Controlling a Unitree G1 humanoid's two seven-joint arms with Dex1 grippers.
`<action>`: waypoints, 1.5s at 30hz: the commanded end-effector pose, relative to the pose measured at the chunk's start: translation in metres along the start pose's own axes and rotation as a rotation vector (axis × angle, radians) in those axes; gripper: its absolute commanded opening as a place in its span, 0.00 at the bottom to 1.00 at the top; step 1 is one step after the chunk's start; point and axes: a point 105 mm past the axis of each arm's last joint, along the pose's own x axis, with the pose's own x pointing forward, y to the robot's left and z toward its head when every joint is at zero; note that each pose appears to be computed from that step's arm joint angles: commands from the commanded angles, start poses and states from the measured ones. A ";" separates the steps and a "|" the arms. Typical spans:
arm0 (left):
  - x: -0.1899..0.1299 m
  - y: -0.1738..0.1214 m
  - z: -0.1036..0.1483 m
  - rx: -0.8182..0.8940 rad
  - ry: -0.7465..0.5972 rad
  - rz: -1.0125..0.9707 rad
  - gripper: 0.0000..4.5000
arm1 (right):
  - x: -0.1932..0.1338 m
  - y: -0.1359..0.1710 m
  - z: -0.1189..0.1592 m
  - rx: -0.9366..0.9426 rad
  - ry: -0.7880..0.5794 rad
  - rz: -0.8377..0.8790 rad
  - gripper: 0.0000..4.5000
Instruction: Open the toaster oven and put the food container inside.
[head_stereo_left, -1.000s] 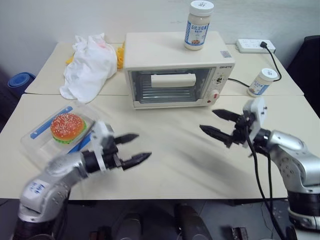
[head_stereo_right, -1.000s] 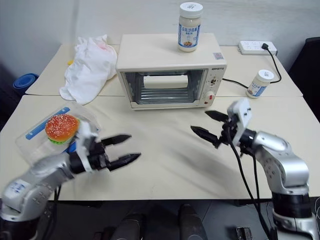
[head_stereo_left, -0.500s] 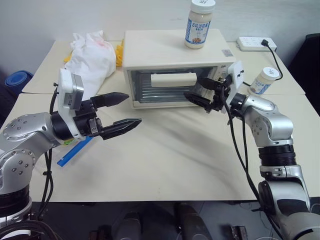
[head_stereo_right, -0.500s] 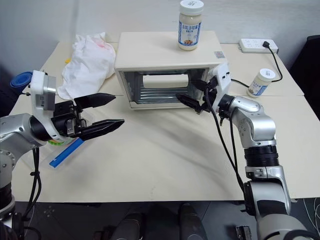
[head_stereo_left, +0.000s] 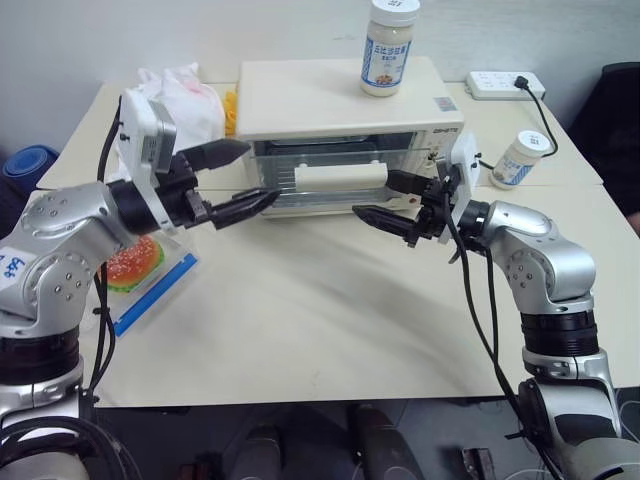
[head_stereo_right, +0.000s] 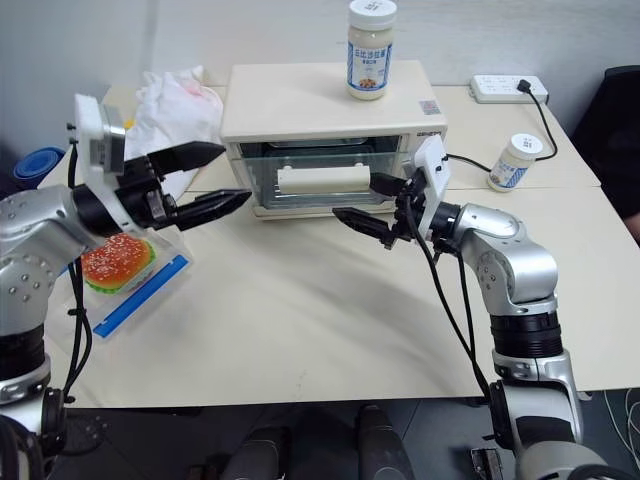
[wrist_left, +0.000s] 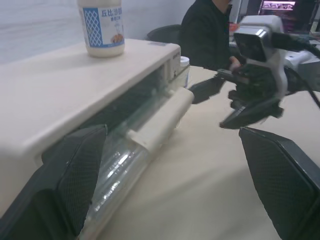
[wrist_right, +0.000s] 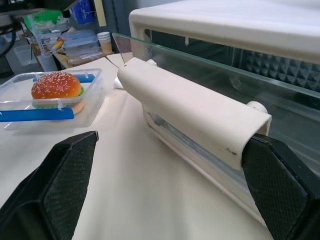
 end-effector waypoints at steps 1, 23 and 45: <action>0.010 0.015 0.008 0.109 0.027 -0.021 0.86 | 0.002 0.020 0.012 -0.026 -0.068 0.044 1.00; 0.044 0.001 -0.058 0.306 0.302 -0.305 0.01 | -0.039 0.027 -0.021 -0.005 0.008 -0.118 1.00; 0.050 -0.042 -0.139 0.264 0.445 -0.315 0.01 | -0.100 0.067 -0.002 0.042 0.119 -0.027 1.00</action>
